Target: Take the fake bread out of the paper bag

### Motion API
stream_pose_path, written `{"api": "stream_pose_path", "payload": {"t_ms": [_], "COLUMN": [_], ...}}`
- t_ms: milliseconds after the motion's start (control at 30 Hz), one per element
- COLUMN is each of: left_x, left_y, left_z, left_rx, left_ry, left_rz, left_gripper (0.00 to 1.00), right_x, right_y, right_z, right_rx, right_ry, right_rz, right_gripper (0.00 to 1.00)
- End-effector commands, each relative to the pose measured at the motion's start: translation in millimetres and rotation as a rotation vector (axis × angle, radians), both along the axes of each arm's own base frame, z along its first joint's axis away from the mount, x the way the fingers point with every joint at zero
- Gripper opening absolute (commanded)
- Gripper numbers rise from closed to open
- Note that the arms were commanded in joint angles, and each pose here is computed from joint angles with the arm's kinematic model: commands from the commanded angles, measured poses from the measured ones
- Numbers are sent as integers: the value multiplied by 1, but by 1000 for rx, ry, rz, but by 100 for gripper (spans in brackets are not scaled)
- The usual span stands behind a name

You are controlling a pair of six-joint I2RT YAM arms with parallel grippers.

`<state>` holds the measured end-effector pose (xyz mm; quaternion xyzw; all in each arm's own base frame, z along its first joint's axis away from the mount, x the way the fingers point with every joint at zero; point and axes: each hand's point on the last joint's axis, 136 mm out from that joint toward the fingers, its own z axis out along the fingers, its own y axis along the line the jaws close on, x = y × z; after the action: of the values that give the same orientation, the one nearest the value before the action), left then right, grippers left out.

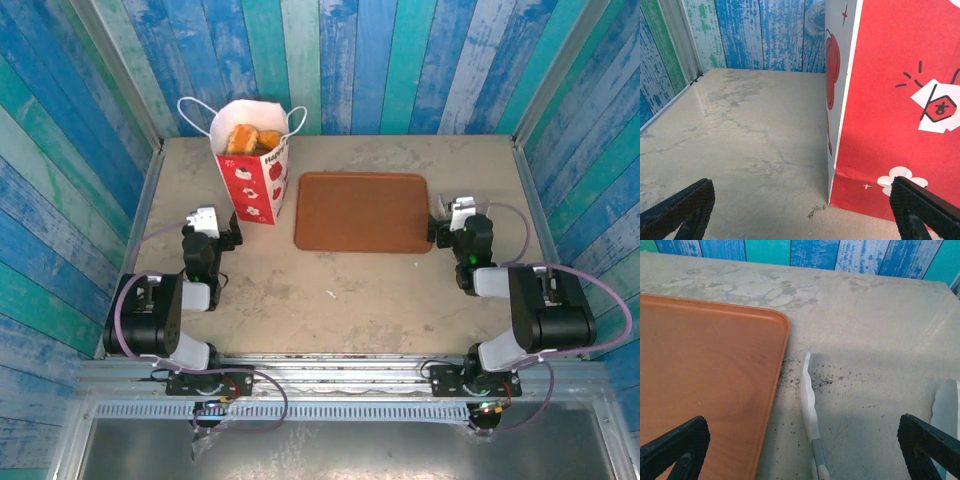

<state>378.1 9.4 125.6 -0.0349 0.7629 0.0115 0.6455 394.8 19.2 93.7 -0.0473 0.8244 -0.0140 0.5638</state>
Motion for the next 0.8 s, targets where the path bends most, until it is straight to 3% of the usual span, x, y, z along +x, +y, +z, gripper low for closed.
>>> {"api": "stream_pose_path", "payload": {"t_ms": [0, 767], "left_x": [5, 5], "left_y": [0, -1], "left_z": [1, 1], "left_rx": [13, 11], "left_ry": [-6, -6], "left_rz": [-8, -9], "left_gripper": [94, 94], "right_x": [5, 5], "right_y": [3, 3], "right_z": [4, 3], "right_rx": [-10, -8], "right_ry": [-9, -4], "right_rz": [13, 13], "right_gripper": [100, 100]}}
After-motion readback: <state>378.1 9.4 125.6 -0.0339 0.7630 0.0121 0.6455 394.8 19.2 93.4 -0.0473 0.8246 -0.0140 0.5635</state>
